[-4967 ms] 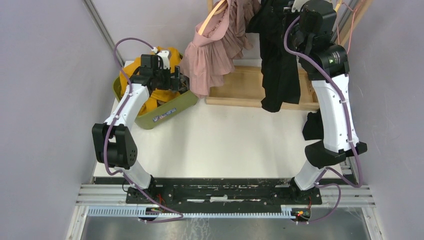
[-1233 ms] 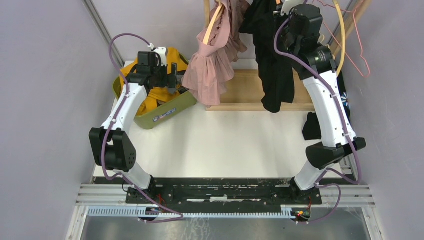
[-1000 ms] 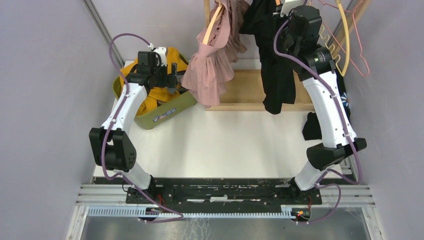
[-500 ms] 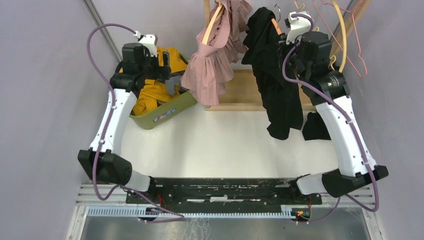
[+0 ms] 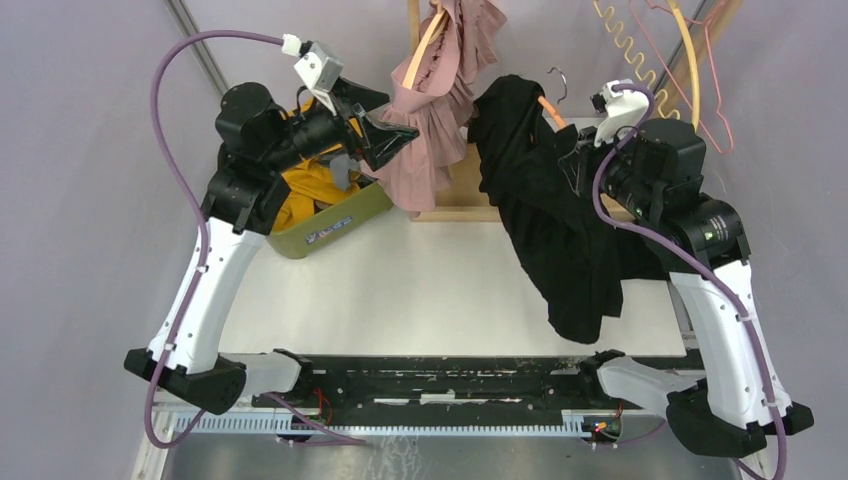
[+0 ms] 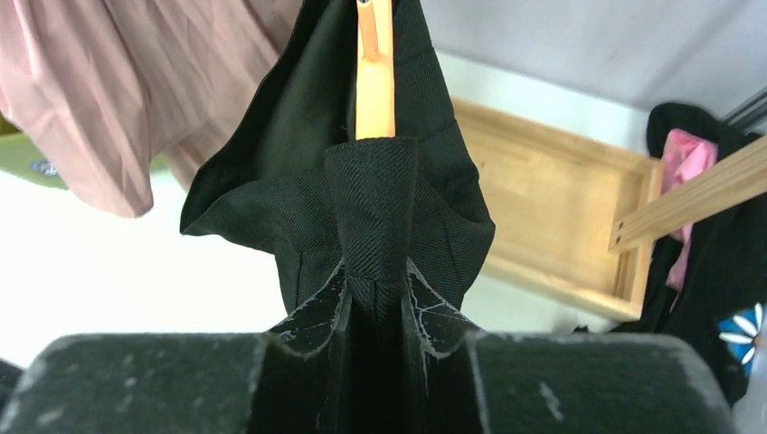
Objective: Remove the skirt from the hanger
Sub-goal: Pick up the hanger from the clothesline, then remove the skirt from the hanger.
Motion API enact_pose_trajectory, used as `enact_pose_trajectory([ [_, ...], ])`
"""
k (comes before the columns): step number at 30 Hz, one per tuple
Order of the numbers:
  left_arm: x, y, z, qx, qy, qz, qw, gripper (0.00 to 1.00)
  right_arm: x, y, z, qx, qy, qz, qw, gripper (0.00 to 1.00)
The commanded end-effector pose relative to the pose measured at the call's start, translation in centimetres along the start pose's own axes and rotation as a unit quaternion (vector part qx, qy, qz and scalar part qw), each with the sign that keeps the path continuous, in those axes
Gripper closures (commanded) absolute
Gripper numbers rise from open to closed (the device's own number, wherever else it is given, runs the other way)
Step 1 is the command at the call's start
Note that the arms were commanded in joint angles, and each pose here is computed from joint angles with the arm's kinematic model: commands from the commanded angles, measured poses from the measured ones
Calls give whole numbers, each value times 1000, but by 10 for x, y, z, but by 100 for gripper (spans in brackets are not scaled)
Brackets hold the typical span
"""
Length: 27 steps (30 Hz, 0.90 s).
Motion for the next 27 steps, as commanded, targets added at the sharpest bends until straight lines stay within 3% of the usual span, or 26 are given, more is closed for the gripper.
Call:
enact_pose_trajectory([
  [1, 0, -21, -29, -66, -16, 24, 997, 1, 8, 13, 20, 37, -18, -28, 999, 99],
  [17, -29, -92, -129, -161, 12, 5, 987, 1, -17, 26, 37, 73, 14, -73, 995, 99],
  [23, -69, -100, -153, -160, 72, -1, 984, 2, -20, 26, 36, 75, 17, -68, 995, 99],
  [27, -109, -85, -160, -116, 135, -20, 984, 6, -17, 25, 36, 73, 11, -65, 995, 99],
])
Point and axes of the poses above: each gripper's point midway between its finger pads, its own z axis back along the fingers, its own y axis along the line the jaws close on, x = y × z, the point moved 2 cm from there along z, back along the fingers, and after that the axes turned 8 degrees about -z, right-handed, at the moved point
